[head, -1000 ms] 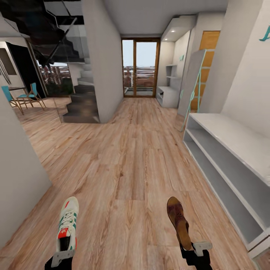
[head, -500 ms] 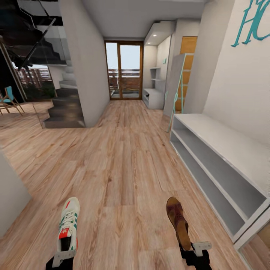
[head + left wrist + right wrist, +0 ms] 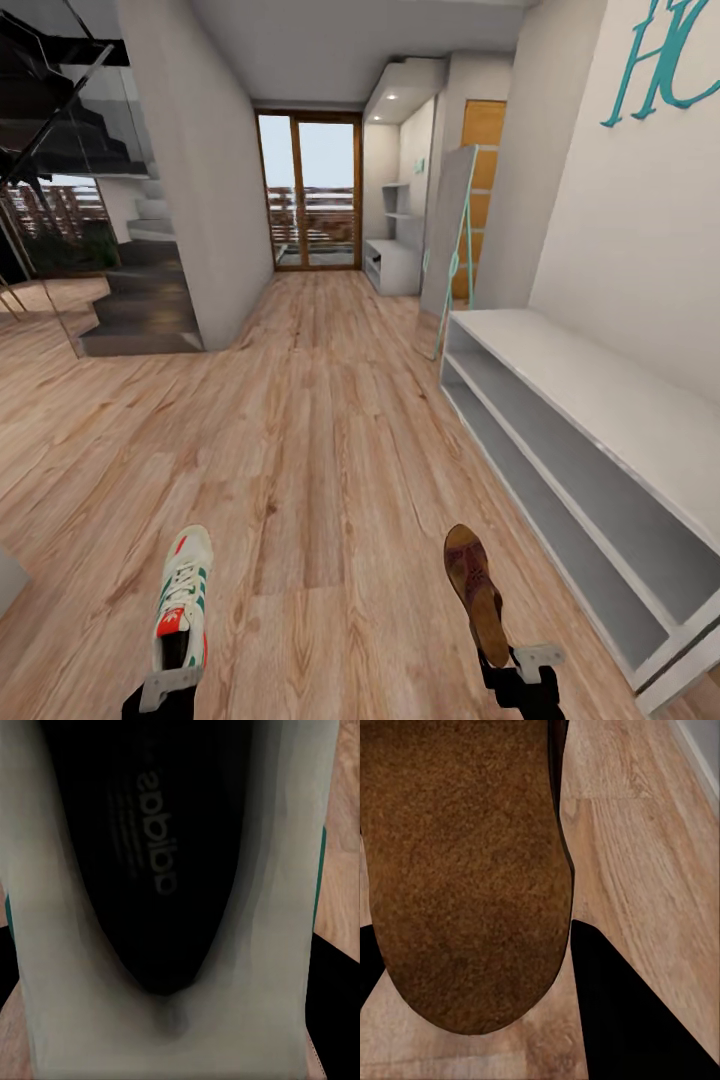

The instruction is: Pick up the two gym shoes and the two sandals from the corridor floor and place them onto the hallstand (shoe rack) in the corridor, making sure they are on the rack and not on the floor. Arrange them so the two gym shoes are next to each other and the two sandals are next to each other.

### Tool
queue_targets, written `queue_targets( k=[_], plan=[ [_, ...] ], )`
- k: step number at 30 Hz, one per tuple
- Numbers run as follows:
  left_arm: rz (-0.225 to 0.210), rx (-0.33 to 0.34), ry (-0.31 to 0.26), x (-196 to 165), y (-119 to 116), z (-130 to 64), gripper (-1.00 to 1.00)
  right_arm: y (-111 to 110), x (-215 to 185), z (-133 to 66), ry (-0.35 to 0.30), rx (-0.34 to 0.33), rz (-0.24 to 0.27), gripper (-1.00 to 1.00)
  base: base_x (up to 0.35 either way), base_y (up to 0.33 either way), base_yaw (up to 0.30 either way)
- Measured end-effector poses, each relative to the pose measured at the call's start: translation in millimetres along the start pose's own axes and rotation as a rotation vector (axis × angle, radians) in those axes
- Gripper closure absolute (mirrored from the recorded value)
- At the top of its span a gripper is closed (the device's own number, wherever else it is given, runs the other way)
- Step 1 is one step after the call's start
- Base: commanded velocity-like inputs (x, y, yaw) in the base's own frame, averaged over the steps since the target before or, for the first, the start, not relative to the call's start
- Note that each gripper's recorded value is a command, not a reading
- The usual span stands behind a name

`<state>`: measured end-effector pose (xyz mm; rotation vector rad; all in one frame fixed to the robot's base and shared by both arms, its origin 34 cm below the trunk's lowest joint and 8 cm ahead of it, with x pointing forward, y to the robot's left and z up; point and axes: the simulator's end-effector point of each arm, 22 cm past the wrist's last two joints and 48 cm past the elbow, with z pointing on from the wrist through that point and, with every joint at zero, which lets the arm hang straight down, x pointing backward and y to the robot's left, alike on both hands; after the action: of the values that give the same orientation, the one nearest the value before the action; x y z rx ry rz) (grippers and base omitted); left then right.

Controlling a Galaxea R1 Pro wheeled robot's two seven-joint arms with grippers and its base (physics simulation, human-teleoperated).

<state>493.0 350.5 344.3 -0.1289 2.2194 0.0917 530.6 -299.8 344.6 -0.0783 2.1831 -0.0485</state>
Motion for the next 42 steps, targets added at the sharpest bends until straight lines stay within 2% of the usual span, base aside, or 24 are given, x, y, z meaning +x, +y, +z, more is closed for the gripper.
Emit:
queue_targets(
  k=[13,20,29,42],
  plan=[
    [0.0,-0.001,0.0,0.2,0.7,-0.2,1.0,0.2,0.0,0.0,0.0,-0.001,-0.001,1.0,0.337,0.008,-0.001],
    [0.001,-0.003,0.0,-0.2,2.4,-0.1,1.0,0.8,0.6,-0.2,0.001,-0.001,0.0,1.0,0.331,0.115,0.014],
    [0.001,-0.003,0.0,-0.3,2.5,-0.1,1.0,0.2,0.5,-0.2,0.001,0.0,-0.001,1.0,0.327,0.136,0.151],
    [0.002,-0.003,-0.001,-0.4,3.0,0.0,1.0,-2.5,0.7,-0.3,0.001,0.005,0.002,1.0,0.329,0.084,0.007]
  ],
)
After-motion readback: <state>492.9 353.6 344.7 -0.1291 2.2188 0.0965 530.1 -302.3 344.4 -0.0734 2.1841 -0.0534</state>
